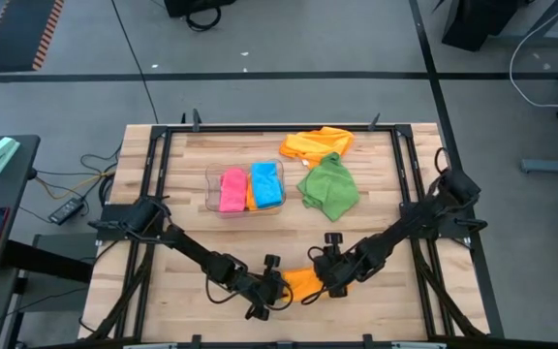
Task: Fold microfiber towels
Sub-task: Fold the bottom orange microfiber cloth
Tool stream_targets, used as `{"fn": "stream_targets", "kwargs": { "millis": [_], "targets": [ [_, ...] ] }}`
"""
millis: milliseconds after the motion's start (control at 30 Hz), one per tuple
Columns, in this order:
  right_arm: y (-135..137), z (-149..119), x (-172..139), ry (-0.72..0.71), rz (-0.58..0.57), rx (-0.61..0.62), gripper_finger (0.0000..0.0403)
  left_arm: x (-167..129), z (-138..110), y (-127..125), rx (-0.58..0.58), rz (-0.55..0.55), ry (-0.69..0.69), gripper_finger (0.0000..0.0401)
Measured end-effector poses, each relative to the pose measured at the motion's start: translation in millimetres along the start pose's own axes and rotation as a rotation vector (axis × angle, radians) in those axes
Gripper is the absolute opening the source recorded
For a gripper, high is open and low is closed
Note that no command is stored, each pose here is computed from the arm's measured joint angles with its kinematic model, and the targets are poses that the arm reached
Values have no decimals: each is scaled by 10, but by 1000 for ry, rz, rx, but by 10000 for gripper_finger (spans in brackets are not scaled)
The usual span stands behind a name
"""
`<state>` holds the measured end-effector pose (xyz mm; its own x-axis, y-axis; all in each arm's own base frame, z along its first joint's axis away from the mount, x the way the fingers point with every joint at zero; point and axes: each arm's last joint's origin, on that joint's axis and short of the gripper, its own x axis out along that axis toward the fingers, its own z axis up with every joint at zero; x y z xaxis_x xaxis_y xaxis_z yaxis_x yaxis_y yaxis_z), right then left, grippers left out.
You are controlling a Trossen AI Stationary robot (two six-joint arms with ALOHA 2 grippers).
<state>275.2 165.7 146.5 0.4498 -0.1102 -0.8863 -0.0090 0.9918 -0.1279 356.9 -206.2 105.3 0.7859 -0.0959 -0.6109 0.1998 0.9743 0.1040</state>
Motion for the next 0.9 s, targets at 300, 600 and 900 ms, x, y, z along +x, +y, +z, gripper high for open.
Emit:
{"fn": "stream_targets", "kwargs": {
  "millis": [300,600,900],
  "targets": [
    [157,103,-464,-249,74,32,184,-23,20,5,16,-4,-5,129],
    [514,-243,-253,-611,115,146,184,-31,27,10,-10,9,-7,144],
    [575,-503,207,-647,100,152,184,-31,35,13,-13,11,-14,158]
  ]
}}
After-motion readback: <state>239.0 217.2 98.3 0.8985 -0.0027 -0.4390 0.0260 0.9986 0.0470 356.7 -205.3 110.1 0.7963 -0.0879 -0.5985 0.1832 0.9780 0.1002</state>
